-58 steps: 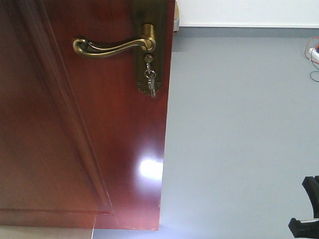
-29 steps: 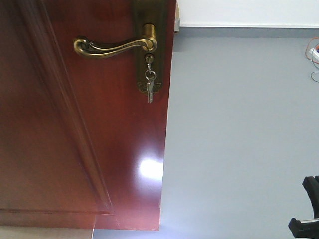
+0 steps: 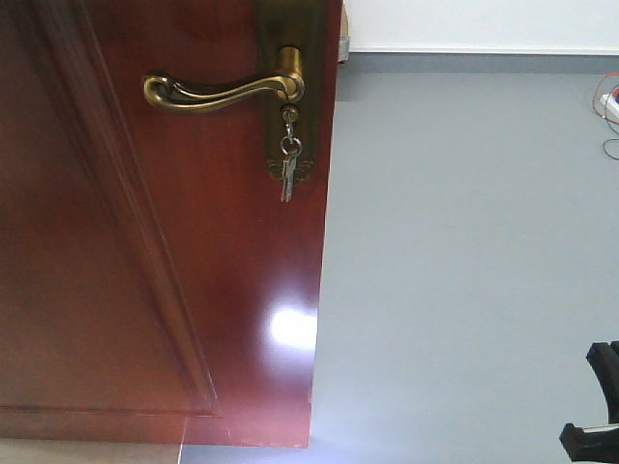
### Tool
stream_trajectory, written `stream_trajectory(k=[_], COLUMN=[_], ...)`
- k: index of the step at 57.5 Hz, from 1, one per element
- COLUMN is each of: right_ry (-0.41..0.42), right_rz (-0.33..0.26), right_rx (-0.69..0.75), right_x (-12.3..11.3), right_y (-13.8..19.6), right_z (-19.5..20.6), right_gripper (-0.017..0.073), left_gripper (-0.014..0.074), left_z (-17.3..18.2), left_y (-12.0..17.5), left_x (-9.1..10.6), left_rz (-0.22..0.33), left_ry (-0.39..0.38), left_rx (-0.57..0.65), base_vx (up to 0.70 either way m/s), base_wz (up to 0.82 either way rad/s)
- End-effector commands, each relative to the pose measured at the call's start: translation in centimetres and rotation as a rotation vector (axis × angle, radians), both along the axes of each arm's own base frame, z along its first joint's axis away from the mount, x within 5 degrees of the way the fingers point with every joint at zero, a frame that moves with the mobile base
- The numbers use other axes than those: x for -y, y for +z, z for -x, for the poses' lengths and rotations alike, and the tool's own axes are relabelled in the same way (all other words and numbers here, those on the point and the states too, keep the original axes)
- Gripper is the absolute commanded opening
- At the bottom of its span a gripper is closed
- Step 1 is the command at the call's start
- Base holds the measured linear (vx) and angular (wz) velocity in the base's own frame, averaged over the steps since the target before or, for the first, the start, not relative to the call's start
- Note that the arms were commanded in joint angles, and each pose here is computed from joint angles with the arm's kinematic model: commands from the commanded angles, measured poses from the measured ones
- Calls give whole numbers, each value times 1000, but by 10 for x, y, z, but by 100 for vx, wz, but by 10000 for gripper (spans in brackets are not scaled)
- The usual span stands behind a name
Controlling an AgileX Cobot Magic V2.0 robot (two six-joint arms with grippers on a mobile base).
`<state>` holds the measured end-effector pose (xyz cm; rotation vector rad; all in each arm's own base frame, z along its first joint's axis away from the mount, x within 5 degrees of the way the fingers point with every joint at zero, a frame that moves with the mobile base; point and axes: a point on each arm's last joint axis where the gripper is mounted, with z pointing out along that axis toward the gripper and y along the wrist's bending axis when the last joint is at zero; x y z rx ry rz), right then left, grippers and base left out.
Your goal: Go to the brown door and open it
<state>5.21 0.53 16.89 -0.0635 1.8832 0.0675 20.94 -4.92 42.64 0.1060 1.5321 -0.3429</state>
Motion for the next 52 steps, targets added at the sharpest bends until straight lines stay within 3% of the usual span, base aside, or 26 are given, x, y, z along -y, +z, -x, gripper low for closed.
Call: stream_trajectory(k=[1, 52], right_ry=[-5, -5], right_rz=[10, 10], right_rx=[84, 84], right_x=[1, 1], right_y=[6, 6], right_z=[-2, -2], right_gripper=[0, 0], left_gripper=[-3, -3], left_z=[5, 5], left_y=[15, 15], left_x=[-3, -3], left_rz=[23, 23], left_ry=[27, 27], left_rx=[55, 55], base_vx=[0, 1], base_wz=[0, 1])
